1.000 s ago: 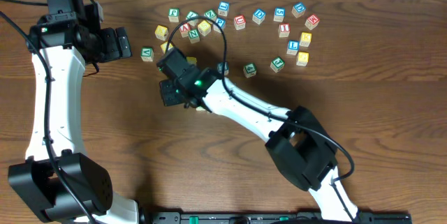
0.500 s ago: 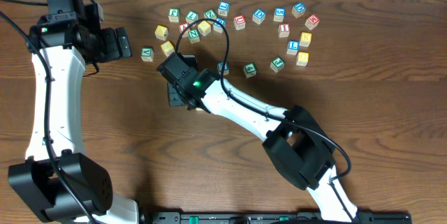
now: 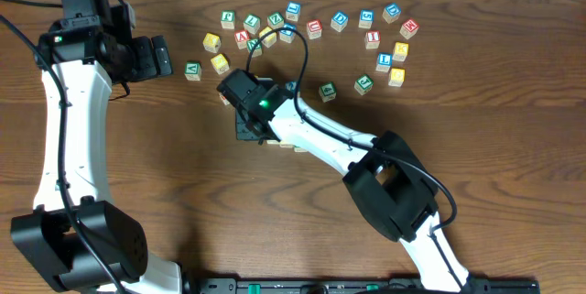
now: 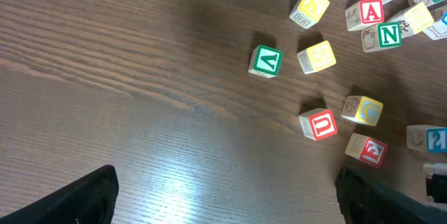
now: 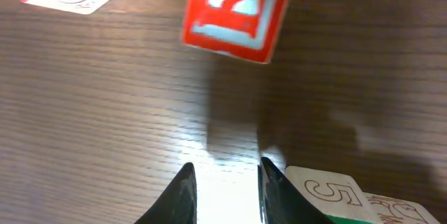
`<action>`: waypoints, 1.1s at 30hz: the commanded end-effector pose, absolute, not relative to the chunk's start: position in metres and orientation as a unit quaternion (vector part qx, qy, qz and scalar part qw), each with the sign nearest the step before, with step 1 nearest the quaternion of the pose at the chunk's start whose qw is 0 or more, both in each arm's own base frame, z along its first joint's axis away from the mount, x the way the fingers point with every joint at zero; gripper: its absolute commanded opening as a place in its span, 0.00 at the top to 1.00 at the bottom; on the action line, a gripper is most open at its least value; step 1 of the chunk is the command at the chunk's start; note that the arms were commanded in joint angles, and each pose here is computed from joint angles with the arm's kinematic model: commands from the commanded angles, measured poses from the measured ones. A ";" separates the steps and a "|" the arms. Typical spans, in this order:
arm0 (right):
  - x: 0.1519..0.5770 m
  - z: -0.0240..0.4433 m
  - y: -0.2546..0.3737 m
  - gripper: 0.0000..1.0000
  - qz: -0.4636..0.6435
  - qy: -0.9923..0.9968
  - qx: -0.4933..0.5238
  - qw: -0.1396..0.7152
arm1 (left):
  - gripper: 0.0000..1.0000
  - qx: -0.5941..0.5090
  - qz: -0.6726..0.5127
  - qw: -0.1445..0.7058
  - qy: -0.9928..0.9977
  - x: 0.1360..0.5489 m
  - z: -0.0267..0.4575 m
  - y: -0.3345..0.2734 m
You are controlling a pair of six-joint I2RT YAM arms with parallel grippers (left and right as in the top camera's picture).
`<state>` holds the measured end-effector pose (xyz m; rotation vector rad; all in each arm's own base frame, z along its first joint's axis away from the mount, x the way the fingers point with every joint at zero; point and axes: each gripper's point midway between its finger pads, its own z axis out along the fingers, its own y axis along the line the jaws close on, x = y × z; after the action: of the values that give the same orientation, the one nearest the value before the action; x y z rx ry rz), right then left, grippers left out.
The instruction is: Spell out ROBOT
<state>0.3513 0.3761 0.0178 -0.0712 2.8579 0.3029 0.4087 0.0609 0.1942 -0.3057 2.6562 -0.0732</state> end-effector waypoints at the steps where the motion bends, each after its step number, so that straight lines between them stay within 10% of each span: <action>1: 0.357 0.019 0.374 0.78 0.112 0.985 -0.024 0.127 | 0.02 -0.109 -0.029 0.248 0.962 0.411 0.208 0.061; 19: 0.375 0.078 0.369 0.68 0.134 0.974 -0.103 0.150 | 0.02 -0.109 -0.029 0.248 0.962 0.411 0.208 0.061; 33: 0.387 0.037 0.329 0.75 0.072 0.987 -0.061 0.131 | 0.02 -0.109 -0.029 0.248 0.962 0.411 0.208 0.061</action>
<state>0.3913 0.3327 0.0479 -0.1686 2.8485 0.2552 0.4086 0.0609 0.1942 -0.3058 2.6566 -0.0733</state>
